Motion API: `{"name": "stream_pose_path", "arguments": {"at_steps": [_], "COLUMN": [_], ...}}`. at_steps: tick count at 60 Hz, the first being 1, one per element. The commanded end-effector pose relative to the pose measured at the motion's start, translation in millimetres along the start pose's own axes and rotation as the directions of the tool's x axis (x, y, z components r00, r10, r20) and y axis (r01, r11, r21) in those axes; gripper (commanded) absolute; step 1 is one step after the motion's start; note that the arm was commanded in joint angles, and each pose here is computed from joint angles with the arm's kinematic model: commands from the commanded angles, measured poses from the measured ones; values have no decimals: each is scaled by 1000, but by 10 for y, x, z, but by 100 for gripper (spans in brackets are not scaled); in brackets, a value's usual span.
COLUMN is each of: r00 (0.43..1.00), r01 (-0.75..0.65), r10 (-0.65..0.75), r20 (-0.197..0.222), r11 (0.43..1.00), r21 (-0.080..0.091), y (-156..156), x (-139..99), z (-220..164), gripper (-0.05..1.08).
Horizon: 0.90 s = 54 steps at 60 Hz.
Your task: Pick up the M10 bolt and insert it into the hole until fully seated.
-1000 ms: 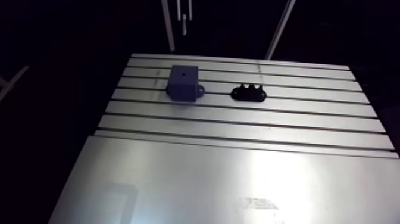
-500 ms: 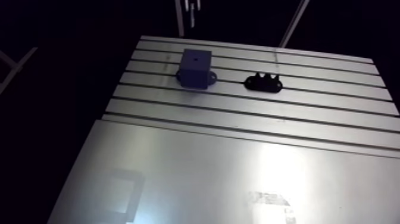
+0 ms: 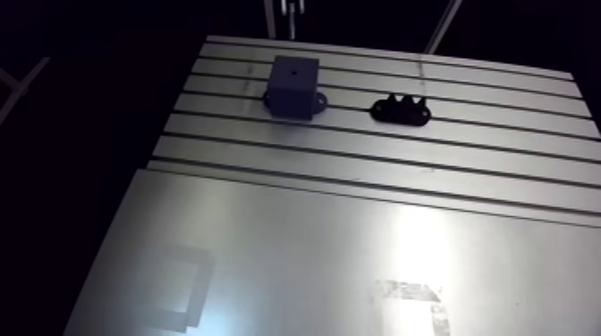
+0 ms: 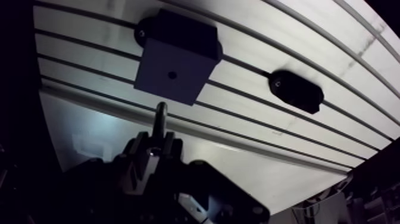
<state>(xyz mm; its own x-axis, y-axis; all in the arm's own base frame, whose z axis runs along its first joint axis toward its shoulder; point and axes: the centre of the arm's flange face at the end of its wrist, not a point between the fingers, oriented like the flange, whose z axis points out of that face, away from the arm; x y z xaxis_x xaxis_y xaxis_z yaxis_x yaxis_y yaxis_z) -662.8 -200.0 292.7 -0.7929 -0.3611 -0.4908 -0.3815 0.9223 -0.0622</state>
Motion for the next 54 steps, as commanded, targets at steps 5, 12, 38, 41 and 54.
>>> {"name": "stream_pose_path", "arguments": {"at_steps": [5,12,38,41,54], "r00": [1000,1000,999,999,999], "r01": [2,3,4,4,6], "r10": [-2,-3,-5,-5,-6], "r20": [17,25,46,46,48], "r11": [1000,1000,1000,1000,1000], "r21": [-1,3,6,6,6], "y": [21,26,26,26,17], "x": [97,137,203,203,223], "z": [109,159,266,267,298], "gripper": [108,108,108,108,108]}}
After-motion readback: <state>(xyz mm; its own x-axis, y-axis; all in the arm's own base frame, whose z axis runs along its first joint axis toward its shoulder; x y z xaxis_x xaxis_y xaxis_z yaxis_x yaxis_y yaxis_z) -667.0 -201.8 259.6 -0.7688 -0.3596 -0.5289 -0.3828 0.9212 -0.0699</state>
